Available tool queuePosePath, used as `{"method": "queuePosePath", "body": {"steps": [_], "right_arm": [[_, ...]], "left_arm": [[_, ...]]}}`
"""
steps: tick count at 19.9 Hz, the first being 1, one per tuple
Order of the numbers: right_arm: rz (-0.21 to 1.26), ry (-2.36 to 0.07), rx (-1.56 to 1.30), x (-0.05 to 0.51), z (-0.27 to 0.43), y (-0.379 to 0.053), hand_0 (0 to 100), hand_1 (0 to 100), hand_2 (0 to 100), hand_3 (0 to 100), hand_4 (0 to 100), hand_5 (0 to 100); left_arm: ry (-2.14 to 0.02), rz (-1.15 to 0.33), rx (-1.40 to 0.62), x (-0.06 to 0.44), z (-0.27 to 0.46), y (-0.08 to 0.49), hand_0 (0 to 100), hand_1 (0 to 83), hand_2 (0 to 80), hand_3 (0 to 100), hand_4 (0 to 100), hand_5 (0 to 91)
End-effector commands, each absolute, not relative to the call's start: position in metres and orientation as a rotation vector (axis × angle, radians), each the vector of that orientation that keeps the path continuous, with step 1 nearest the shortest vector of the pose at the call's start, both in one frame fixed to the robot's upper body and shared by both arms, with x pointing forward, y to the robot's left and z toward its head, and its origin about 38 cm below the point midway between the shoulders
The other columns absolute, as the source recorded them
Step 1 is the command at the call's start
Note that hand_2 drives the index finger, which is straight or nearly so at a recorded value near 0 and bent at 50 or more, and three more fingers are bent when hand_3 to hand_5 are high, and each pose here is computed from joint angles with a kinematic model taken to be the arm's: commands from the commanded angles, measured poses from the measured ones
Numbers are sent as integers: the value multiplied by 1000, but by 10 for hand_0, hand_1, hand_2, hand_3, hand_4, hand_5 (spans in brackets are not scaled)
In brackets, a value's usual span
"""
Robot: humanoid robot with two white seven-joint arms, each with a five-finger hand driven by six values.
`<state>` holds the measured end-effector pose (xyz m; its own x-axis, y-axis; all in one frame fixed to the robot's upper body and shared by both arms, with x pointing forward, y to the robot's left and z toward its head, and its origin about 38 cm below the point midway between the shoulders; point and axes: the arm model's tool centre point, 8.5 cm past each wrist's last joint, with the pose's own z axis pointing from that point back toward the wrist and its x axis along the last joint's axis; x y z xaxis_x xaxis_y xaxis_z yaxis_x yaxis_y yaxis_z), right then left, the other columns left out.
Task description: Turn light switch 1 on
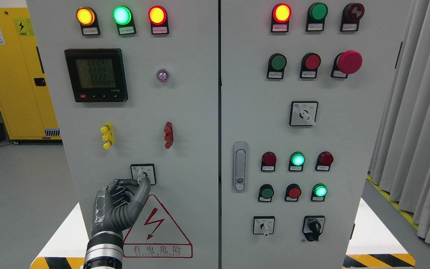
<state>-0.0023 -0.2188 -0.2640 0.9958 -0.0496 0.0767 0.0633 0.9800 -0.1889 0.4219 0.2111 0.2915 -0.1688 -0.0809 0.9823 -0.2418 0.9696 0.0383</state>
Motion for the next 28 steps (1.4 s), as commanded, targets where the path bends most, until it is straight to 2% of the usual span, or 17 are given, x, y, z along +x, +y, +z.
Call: {"method": "queuePosePath", "body": {"steps": [1, 12, 28], "right_arm": [[-57, -72, -192, -2, -264, -219, 0, 500, 40, 0, 0, 0], [-57, -72, -193, -2, -264, -219, 0, 500, 40, 0, 0, 0], [-57, -72, -192, -2, -264, -219, 0, 500, 40, 0, 0, 0]], "left_arm": [[-1741, 133, 241, 423, 292, 207, 271, 675, 572, 958, 914, 881], [-1741, 147, 250, 424, 293, 208, 289, 630, 573, 957, 915, 882], [-1734, 140, 275, 428, 293, 210, 293, 644, 573, 958, 915, 882]]}}
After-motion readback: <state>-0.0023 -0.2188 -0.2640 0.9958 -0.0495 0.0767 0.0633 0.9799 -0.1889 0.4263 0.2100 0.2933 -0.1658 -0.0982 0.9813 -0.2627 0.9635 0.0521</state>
